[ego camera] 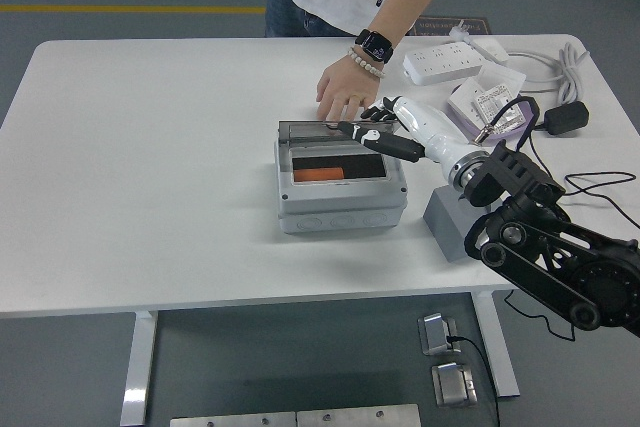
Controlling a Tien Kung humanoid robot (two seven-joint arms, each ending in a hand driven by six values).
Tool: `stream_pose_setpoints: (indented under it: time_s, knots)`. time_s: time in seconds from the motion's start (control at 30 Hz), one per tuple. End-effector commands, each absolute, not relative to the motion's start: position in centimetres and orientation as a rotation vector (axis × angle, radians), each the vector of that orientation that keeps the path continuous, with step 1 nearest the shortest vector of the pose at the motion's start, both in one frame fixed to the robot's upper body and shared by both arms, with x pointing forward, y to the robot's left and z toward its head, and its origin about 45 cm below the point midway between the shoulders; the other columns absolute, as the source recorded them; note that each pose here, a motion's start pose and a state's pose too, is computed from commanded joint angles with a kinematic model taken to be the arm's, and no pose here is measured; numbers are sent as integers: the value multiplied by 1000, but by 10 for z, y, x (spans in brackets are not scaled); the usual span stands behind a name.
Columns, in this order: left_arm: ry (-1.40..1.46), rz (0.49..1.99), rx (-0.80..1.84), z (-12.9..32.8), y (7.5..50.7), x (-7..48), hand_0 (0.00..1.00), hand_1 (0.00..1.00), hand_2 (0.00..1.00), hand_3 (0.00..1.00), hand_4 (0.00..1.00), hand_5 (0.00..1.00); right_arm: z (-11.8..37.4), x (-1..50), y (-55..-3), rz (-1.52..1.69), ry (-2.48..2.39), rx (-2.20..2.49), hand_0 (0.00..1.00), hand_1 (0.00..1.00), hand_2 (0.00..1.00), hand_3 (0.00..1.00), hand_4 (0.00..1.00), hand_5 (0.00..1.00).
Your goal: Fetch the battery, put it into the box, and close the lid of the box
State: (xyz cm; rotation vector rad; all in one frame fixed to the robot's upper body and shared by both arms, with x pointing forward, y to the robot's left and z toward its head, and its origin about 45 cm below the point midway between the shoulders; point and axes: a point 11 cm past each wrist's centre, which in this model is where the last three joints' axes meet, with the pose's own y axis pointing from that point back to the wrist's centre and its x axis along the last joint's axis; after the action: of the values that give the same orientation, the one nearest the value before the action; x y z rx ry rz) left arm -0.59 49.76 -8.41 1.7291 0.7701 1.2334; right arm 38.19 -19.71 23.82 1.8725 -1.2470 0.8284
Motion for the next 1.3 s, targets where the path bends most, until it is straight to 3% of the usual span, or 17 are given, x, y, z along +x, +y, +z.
stream_pose_setpoints:
  time_s: [1.3]
  knots:
    - [769, 1232, 1724, -85, 496, -4, 397, 563, 512, 482, 2, 2, 229, 371, -207, 775, -1220, 1874, 876, 711, 710, 721, 914, 998]
